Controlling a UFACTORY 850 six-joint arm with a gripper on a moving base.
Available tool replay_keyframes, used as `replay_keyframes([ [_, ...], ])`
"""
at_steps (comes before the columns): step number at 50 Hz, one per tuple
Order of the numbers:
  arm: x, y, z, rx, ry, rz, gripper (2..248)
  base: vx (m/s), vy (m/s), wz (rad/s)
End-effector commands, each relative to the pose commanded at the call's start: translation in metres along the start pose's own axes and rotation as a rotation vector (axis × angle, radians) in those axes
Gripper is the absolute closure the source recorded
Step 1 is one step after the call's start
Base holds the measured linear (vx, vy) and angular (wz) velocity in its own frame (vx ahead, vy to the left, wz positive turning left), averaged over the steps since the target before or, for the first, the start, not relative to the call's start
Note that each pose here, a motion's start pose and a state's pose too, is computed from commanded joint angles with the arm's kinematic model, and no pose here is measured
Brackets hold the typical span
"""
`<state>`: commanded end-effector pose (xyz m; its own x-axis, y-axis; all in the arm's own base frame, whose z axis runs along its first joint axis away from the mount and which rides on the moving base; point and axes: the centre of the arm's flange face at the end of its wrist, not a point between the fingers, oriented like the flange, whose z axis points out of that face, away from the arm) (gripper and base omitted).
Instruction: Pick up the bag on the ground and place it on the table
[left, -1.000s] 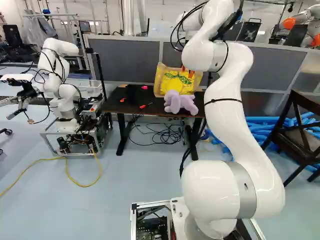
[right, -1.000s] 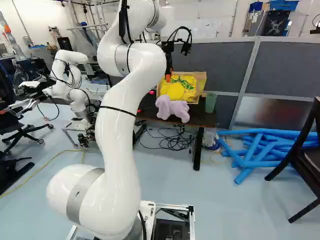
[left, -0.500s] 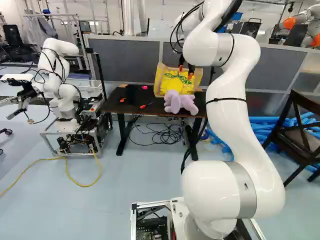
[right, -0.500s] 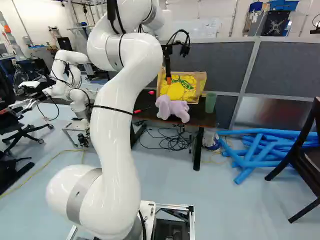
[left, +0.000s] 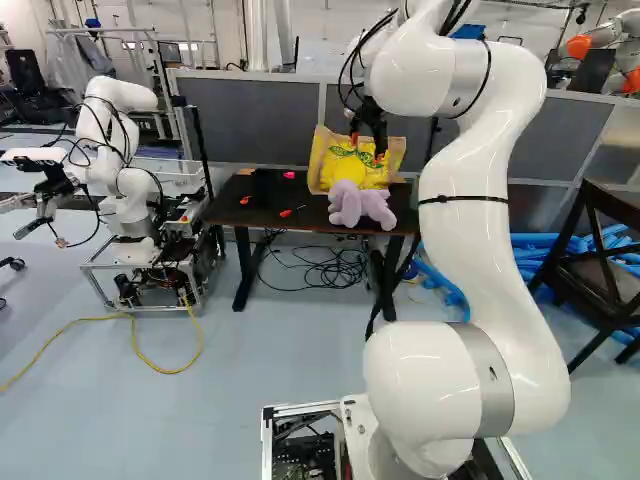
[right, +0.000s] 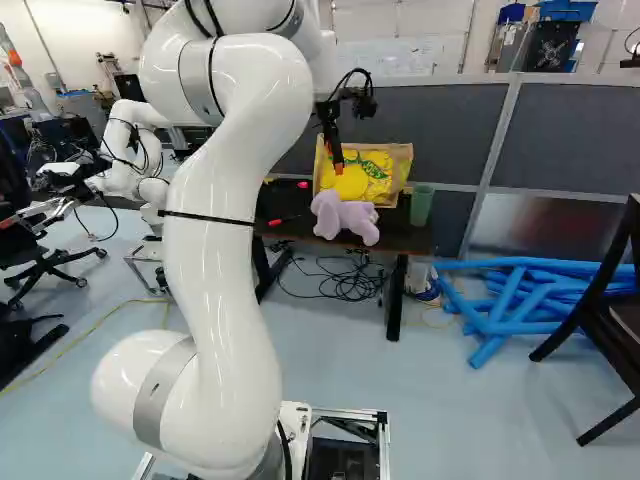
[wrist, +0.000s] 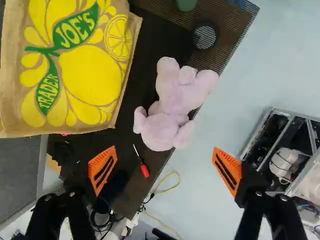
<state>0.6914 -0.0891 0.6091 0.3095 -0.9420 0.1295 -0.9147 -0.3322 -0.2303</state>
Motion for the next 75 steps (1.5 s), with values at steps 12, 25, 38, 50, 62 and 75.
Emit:
replay_keyframes([
  [12, -0.016, 0.016, 0.011, 0.075, 0.035, -0.105, 3, 0.0, 0.0, 0.0],
  [25, -0.037, 0.039, 0.023, 0.157, 0.083, -0.224, 3, 0.0, 0.0, 0.0],
  [38, -0.059, 0.067, 0.035, 0.236, 0.14, -0.342, 3, 0.0, 0.0, 0.0],
  [50, -0.082, 0.098, 0.047, 0.305, 0.201, -0.451, 3, 0.0, 0.0, 0.0],
  [62, -0.104, 0.133, 0.058, 0.369, 0.268, -0.555, 3, 0.0, 0.0, 0.0],
  [75, -0.129, 0.174, 0.071, 0.432, 0.349, -0.664, 3, 0.0, 0.0, 0.0],
])
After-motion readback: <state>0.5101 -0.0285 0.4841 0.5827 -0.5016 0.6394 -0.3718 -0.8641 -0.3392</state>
